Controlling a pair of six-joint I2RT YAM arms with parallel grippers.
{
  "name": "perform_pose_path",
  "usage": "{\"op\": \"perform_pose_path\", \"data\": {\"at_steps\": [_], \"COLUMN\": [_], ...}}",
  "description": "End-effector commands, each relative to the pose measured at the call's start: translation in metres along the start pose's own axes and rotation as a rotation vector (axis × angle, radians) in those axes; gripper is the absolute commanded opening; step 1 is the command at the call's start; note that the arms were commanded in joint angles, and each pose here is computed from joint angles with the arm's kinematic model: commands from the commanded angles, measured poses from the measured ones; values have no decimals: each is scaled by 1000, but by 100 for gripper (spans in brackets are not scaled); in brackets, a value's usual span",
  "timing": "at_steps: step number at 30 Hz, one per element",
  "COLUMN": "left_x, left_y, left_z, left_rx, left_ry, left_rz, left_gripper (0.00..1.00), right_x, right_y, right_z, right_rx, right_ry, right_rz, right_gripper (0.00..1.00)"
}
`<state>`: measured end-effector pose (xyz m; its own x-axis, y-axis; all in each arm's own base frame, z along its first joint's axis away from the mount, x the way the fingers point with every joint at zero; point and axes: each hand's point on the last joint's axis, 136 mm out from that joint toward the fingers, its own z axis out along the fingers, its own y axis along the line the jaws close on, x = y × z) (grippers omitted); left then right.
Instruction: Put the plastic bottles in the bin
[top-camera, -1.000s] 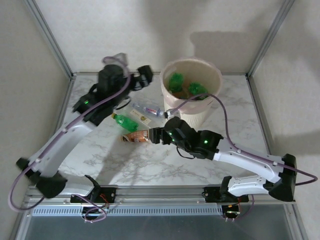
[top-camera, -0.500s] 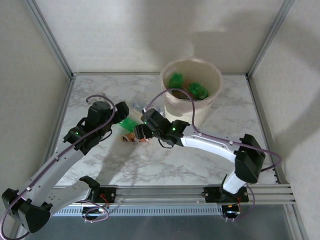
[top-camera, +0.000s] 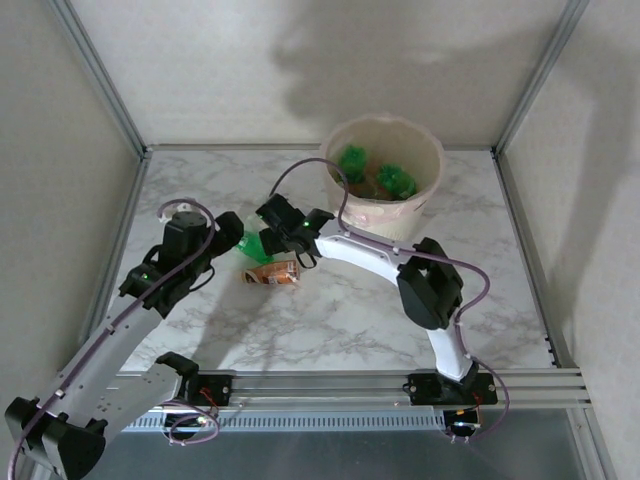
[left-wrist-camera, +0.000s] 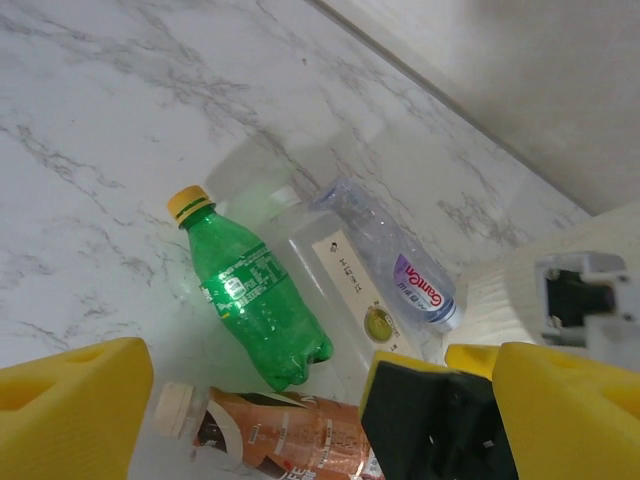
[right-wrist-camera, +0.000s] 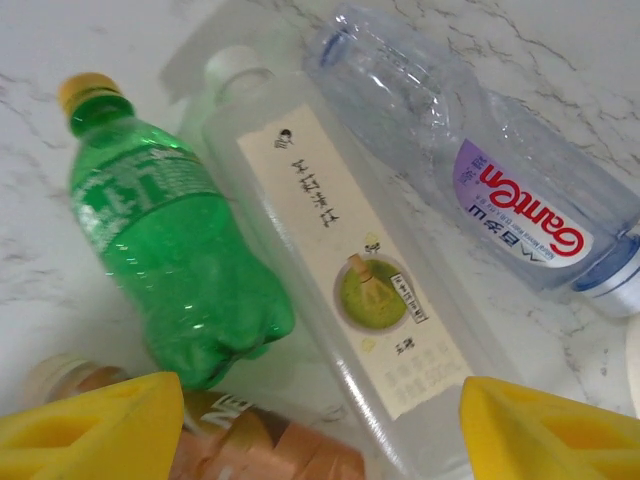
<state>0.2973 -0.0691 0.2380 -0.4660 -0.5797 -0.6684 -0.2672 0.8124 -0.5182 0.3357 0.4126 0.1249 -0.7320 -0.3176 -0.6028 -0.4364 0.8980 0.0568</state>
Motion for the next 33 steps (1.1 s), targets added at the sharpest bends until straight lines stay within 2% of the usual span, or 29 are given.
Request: {"op": "perform_pose_path", "data": {"at_steps": [1,4,9,20,22,25,33], "left_x": [8,9,9,10,10,9,12], "left_y": [13,17,18,21,21,20,23], "left_z": [0,2,3,5,5,5,8], "left_rx": [-23,-27,-24,-26,-26,-23,-28], "left_ry": [31,37,43,53,54,52,59], "left_rz": [-9,-16,-28,-34,-36,-39,-45], "left_gripper": [87,87,86,85,85,85,84], "right_x": [7,10,13,26,30,31,33], "right_y": [-16,-17,-23,-22,-20,-16,4], "right_z": [12,23,39,61,64,61,44], "right_rx": [81,97,122,83,65,42,2], "right_ry": [60,82,105,154,168,164,158], "right_rz": [-57,-81,-97,-129,-129,-120,-136], "right_gripper": [74,78,78,77,73,69,68]}}
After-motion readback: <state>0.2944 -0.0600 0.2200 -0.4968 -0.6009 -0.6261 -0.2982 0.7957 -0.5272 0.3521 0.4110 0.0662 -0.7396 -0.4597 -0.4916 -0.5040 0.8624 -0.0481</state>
